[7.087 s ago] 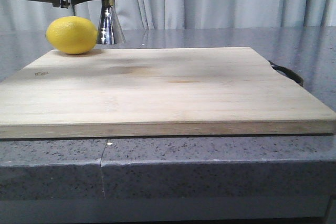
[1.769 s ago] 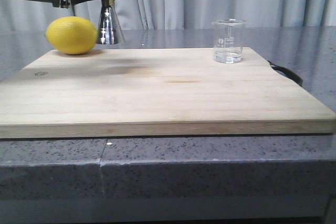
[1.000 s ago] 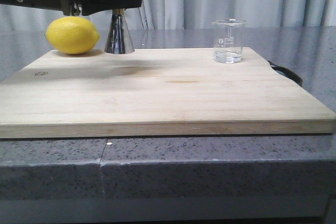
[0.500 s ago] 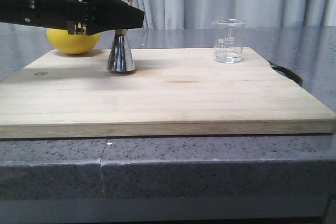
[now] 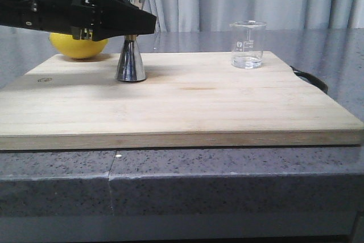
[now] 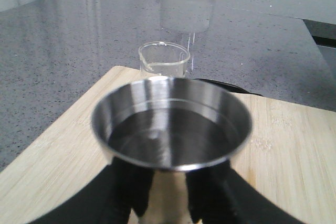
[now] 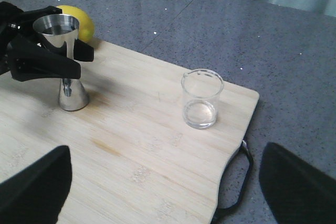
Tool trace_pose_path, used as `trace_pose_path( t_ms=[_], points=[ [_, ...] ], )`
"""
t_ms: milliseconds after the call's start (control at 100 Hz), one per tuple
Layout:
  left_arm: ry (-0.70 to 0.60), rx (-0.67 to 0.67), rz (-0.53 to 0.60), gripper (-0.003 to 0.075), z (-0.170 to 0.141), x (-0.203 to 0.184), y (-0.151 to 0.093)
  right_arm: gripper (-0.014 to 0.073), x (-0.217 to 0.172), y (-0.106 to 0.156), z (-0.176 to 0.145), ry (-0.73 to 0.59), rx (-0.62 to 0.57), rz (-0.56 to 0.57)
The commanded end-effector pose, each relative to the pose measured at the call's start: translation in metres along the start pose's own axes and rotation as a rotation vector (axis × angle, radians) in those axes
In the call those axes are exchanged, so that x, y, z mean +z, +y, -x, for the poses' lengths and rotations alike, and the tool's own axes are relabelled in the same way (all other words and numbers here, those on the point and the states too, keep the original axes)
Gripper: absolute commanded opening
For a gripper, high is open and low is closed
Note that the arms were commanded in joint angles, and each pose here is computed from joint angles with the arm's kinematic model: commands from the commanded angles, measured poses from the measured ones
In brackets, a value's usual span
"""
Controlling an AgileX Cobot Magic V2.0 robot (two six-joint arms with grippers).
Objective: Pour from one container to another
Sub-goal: 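Open the left gripper and withdraw it upward from the jigger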
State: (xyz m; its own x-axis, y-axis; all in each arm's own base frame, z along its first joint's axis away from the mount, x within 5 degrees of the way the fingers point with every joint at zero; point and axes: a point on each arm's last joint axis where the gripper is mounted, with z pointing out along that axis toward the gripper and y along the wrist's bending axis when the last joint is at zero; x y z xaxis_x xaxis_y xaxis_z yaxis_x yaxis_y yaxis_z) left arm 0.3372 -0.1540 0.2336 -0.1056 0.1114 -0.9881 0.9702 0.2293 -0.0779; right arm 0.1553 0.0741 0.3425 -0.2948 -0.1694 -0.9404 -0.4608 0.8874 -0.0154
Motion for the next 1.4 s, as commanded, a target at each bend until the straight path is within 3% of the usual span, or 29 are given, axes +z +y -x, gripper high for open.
trace_pose_path(
  t_ms=[0, 180, 370, 440, 710, 1020, 1200, 1389],
  points=[
    [-0.144, 0.046, -0.075, 0.0271, 0.033, -0.002, -0.011, 0.0652, -0.007, -0.001, 0.015, -0.105, -0.020, -0.018],
    [-0.137, 0.049, -0.077, 0.0323, 0.032, -0.002, -0.011, 0.0652, -0.007, -0.001, 0.015, -0.105, -0.020, -0.018],
    [-0.102, -0.006, -0.050, 0.0505, 0.029, -0.002, -0.009, 0.0652, -0.008, -0.001, 0.015, -0.068, -0.021, -0.008],
    [-0.068, -0.028, -0.043, 0.0538, 0.027, -0.002, -0.008, 0.0652, -0.011, 0.000, 0.018, -0.028, -0.024, 0.003],
    [0.156, -0.034, -0.015, 0.0537, 0.034, -0.013, -0.021, 0.0652, -0.031, -0.003, 0.029, 0.170, -0.084, -0.012],
    [0.400, -0.051, 0.254, 0.0532, 0.067, -0.048, -0.042, 0.0652, -0.049, -0.022, 0.023, 0.397, -0.029, -0.198],
    [0.473, -0.169, 0.397, 0.0482, 0.090, -0.075, -0.069, 0.0652, -0.050, -0.023, 0.022, 0.398, 0.074, -0.236],
    [0.517, -0.208, 0.544, 0.0459, 0.115, -0.108, -0.109, 0.0652, -0.049, -0.023, 0.025, 0.354, 0.135, -0.245]
  ],
)
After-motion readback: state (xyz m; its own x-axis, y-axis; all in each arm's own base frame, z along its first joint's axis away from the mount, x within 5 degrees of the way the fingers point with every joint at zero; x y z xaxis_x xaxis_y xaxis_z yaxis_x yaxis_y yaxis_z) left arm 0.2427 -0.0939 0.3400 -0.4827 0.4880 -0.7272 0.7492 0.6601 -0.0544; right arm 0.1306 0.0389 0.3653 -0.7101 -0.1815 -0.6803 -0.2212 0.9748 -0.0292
